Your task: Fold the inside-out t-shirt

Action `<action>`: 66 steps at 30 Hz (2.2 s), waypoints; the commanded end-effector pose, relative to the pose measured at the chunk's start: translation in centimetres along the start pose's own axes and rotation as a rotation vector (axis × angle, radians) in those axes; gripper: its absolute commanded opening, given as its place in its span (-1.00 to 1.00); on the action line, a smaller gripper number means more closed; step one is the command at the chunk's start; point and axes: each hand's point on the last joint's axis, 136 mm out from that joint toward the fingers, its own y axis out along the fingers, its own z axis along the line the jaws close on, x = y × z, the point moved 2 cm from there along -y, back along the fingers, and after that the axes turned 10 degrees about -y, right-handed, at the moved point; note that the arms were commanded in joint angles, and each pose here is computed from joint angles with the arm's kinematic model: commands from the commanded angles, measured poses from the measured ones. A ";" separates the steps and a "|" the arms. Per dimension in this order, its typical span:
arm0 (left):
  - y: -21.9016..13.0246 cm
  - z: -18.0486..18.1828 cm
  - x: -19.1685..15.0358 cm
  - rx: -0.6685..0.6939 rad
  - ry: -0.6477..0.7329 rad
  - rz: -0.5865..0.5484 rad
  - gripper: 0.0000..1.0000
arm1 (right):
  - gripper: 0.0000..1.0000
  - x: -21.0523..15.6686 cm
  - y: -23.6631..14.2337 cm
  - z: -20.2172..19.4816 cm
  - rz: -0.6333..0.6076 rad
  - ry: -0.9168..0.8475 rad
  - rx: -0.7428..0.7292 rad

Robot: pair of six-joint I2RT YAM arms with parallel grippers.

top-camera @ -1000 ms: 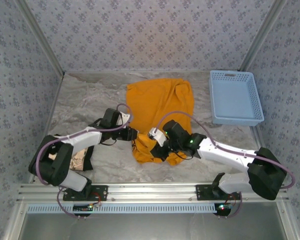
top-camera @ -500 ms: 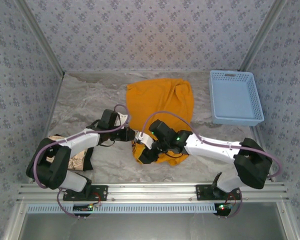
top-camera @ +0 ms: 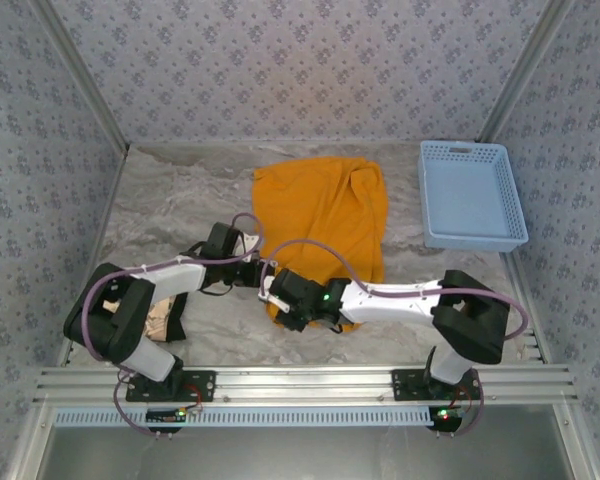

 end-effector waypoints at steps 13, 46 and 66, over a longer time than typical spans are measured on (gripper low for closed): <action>0.3 -0.6 1.3 0.080 0.063 -0.014 -0.99 | -0.97 -3.8 -6.7 -3.6 -0.383 0.419 0.261; -4.6 2.1 2.6 0.054 -0.168 -0.082 -0.21 | -0.86 6.8 -7.2 3.5 -0.546 -0.065 0.246; -3.7 -1.4 -0.5 0.159 -0.074 0.070 0.00 | 0.26 -9.3 -9.2 -13.0 -0.100 0.764 -0.305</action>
